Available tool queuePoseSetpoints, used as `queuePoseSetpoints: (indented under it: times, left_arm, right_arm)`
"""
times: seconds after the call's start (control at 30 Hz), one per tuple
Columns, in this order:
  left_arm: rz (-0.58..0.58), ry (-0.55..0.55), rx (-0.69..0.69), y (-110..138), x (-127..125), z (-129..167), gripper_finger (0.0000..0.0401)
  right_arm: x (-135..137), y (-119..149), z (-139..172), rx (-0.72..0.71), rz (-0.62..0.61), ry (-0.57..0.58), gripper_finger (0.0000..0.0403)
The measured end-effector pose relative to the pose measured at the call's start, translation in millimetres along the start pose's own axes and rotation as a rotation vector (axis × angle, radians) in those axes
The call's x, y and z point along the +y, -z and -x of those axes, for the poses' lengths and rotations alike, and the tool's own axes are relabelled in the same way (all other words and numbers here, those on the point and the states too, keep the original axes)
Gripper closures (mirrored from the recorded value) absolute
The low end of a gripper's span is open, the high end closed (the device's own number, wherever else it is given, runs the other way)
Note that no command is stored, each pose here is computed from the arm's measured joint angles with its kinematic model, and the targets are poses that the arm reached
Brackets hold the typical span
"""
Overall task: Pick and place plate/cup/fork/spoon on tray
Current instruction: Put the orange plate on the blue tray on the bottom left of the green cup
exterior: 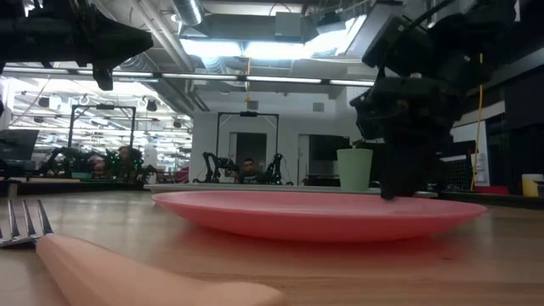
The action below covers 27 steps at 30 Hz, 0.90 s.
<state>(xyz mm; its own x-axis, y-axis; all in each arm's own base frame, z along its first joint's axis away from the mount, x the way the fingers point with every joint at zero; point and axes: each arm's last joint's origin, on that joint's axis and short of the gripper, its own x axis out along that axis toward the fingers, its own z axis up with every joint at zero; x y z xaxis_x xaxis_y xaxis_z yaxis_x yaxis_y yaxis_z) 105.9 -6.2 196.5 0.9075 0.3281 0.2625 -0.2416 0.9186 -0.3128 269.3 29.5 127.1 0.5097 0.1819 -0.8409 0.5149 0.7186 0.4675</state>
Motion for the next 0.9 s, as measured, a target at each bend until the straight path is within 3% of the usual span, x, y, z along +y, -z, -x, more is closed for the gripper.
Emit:
queuePoseSetpoints:
  times: [0.3,0.53,0.9]
  left_arm:
    - [0.000,-0.019,-0.004,-0.2,0.6,0.0,0.0350]
    - [0.000,-0.018,-0.003,-0.1,0.6,0.0,0.0350]
    - [-0.001,-0.018,-0.002,0.1,0.6,0.0,0.0350]
  right_arm:
    - [7.3,-7.5,-12.6,-0.049,-0.040,-0.118,0.0290]
    - [7.5,-6.6,-17.4,-0.005,-0.084,-0.150,0.0389]
    - [10.1,-26.6,7.1,-0.163,-0.079,-0.182,0.0400]
